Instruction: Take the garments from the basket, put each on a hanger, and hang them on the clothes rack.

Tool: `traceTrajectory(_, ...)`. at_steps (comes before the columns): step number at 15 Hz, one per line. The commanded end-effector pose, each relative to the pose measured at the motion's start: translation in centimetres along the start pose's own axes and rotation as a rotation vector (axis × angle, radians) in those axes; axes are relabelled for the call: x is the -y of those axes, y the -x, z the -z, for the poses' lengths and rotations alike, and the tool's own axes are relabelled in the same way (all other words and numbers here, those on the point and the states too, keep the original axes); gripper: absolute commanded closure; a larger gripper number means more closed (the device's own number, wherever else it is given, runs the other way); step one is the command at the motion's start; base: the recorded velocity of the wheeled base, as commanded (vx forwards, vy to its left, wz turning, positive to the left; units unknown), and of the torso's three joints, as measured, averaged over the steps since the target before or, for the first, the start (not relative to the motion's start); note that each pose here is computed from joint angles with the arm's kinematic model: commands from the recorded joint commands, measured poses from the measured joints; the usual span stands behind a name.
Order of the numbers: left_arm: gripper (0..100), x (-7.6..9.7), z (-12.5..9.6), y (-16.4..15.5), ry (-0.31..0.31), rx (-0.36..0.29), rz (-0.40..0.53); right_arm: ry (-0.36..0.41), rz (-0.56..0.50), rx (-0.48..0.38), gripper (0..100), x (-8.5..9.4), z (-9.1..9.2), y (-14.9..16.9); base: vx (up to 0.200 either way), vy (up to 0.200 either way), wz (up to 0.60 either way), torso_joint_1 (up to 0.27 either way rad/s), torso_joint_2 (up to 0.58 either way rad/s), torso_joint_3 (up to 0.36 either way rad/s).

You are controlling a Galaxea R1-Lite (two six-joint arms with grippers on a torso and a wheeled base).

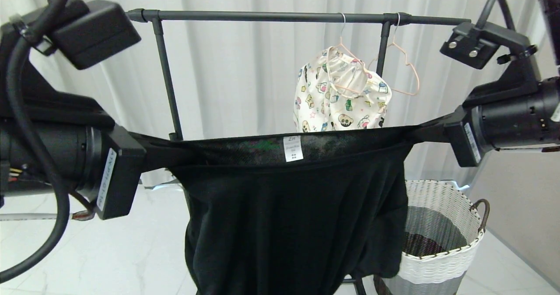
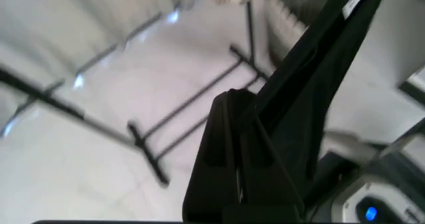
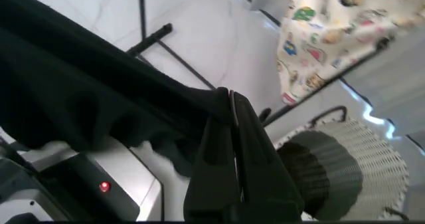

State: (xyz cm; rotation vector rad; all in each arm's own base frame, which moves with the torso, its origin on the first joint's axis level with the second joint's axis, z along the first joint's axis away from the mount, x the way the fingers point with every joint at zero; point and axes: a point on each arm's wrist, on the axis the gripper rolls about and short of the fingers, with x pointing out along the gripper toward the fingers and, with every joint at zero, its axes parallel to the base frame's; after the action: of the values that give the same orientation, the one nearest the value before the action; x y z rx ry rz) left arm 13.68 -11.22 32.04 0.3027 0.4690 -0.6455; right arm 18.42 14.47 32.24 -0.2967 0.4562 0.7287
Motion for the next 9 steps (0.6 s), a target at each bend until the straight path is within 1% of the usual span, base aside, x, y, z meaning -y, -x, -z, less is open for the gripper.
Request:
traceTrajectory(1,100,0.5,-1.6,-1.3,-0.011,0.055,0.023,-0.016,0.040,0.044,100,0.7,0.2,2.2,0.000,0.000,0.00,0.000,0.00,0.000)
traceTrajectory(2,100,0.6,-2.0,-1.7,-0.010,0.066,0.024,-0.021,0.048,0.047,100,1.0,0.1,2.2,0.000,0.000,0.00,0.000,0.00,0.000)
traceTrajectory(3,100,0.5,-3.0,-2.6,-0.008,0.092,0.022,-0.025,0.060,0.063,100,1.4,-0.6,2.1,0.000,0.000,0.00,0.000,0.00,0.000)
traceTrajectory(6,100,0.5,-4.2,-2.8,-0.009,0.123,0.021,-0.024,0.070,0.108,100,1.8,-2.2,1.9,0.000,0.000,0.00,0.000,0.00,0.000)
traceTrajectory(7,100,0.5,-4.2,-2.8,-0.011,0.123,0.022,-0.023,0.071,0.112,100,1.8,-2.3,2.0,0.000,0.000,0.00,0.000,0.00,0.000)
traceTrajectory(9,100,0.5,-4.2,-3.0,-0.014,0.117,0.025,-0.025,0.061,0.088,100,1.6,-1.9,3.0,0.000,0.000,0.00,0.000,0.00,0.000)
